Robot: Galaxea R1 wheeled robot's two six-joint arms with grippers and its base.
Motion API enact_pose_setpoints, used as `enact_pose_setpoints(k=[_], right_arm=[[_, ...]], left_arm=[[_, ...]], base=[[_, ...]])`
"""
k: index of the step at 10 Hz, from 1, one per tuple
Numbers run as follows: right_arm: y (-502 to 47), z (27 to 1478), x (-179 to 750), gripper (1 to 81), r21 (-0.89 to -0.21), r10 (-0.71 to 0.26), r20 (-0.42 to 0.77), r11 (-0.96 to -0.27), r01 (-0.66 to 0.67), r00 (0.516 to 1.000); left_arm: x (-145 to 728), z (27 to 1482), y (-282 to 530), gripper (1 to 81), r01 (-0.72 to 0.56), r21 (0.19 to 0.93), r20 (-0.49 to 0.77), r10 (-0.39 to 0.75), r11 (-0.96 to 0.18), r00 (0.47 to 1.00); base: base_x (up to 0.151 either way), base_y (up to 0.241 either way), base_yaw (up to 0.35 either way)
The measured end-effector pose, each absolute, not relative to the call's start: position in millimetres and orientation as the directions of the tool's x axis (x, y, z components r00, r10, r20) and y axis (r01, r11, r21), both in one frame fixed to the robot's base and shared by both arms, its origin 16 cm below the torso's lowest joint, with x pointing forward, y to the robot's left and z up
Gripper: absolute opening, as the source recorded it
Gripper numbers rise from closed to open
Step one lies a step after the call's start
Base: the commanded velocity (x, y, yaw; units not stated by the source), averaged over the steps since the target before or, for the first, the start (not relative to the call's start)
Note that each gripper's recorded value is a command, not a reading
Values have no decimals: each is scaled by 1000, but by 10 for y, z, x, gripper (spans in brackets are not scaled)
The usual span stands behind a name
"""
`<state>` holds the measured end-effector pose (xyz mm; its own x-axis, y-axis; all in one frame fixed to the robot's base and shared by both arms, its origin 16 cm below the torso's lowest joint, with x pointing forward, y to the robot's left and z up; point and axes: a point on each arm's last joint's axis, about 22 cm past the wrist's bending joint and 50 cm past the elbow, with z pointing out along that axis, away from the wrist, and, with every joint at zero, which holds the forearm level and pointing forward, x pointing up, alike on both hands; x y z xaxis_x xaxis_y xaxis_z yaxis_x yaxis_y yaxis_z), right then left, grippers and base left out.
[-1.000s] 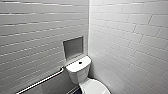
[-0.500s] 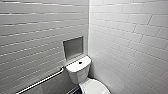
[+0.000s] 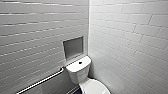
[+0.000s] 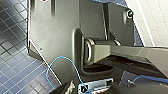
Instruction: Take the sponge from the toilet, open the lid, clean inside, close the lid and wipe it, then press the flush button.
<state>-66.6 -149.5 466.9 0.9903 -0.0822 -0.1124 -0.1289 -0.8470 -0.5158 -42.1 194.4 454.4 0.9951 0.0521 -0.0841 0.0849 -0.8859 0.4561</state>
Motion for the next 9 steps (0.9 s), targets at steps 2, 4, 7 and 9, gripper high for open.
enact_pose_setpoints(k=[2, 4, 7, 9], right_arm=[[-1821, 4574, -720, 10, -463, -90, -109, -877, -130, 990], [-2218, 4503, -730, 10, -405, -93, -104, -905, -128, 990], [-2092, 4525, -733, 10, -422, -105, -110, -895, -142, 988], [-2126, 4539, -875, 10, -417, -105, -125, -897, -148, 987]], left_arm=[[-423, 4544, 1944, 811, 84, 456, -83, 52, -886, 995], [-426, 4545, 1944, 811, 85, 456, -84, 52, -886, 995], [-424, 4544, 1946, 811, 84, 456, -84, 52, -886, 995], [-486, 4550, 1942, 811, 86, 456, -88, 51, -886, 995]], base=[[0, 0, 0], [0, 0, 0], [22, 0, 0], [82, 0, 0]])
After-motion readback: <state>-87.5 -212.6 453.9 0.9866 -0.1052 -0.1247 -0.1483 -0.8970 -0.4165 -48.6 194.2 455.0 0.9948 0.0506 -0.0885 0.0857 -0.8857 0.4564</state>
